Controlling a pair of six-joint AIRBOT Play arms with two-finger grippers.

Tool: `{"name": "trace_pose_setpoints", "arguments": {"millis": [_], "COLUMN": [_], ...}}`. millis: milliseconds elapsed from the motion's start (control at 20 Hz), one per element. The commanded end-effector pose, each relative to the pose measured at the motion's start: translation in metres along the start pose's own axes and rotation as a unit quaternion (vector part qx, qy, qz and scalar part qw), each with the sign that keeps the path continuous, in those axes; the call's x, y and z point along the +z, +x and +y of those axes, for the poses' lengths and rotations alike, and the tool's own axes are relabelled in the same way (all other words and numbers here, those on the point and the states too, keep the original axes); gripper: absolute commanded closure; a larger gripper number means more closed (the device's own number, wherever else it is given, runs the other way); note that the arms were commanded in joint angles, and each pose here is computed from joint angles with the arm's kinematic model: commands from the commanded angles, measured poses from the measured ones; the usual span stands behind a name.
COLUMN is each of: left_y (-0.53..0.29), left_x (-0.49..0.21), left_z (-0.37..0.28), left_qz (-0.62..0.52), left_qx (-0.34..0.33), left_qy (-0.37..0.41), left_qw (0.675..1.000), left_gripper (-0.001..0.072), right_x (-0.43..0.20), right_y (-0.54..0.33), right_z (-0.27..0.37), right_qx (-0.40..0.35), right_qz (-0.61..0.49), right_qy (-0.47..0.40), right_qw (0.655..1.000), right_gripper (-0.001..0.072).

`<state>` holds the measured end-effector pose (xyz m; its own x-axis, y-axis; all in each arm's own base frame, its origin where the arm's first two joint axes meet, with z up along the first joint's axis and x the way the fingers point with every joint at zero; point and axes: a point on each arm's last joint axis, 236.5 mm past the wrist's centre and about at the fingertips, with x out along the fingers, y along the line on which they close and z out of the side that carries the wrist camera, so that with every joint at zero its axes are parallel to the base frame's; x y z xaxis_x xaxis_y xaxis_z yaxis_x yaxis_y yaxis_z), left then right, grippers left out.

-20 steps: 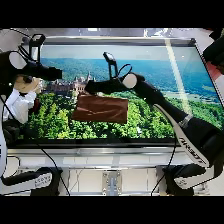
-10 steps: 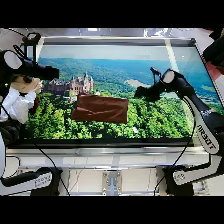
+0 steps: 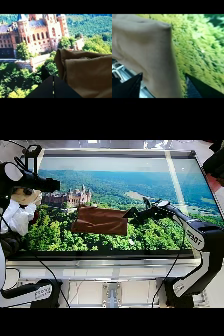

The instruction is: Fold the shirts.

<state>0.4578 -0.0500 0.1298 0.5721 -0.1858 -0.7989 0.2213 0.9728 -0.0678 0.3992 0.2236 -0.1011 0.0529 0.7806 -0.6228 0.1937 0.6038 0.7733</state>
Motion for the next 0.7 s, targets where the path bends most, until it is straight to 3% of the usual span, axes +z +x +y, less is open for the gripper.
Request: {"name": "trace_pose_setpoints", "arguments": {"millis": [0,50,100,150,200,350,500,650], "left_y": [0.0,0.0,0.0,0.0,0.0,0.0,0.0,0.0], "left_x": [0.0,-0.001,-0.002,-0.005,-0.006,-0.006,-0.006,-0.006], "left_z": [0.0,0.0,-0.001,-0.001,-0.001,-0.001,-0.001,-0.001], "left_qz": [0.001,0.001,0.005,0.01,0.012,0.013,0.013,0.013], "left_qx": [0.0,0.0,-0.001,-0.002,-0.003,-0.003,-0.003,-0.003], "left_qy": [0.0,0.0,0.0,0.0,0.0,0.0,0.0,0.0], "left_qw": [1.0,1.0,1.0,1.0,1.0,1.0,1.0,1.0], "left_gripper": [0.0692,0.0692,0.0692,0.0692,0.0692,0.0692,0.0692,0.0692], "right_x": [-0.012,-0.014,-0.014,-0.013,-0.009,0.036,0.092,0.092], "right_y": [0.034,0.041,0.044,0.042,0.036,-0.019,-0.137,-0.272], "right_z": [0.023,0.032,0.041,0.054,0.068,0.096,0.053,-0.016], "right_qx": [0.022,0.025,0.027,0.037,0.048,0.041,-0.074,-0.192], "right_qz": [0.022,0.028,0.028,0.029,0.027,-0.041,-0.156,-0.24], "right_qy": [-0.018,-0.029,-0.041,-0.051,-0.065,-0.116,-0.093,-0.031], "right_qw": [0.999,0.999,0.998,0.998,0.996,0.992,0.981,0.951], "right_gripper": [0.0163,0.0169,0.0321,0.0611,0.07,0.0698,0.0697,0.0697]}}
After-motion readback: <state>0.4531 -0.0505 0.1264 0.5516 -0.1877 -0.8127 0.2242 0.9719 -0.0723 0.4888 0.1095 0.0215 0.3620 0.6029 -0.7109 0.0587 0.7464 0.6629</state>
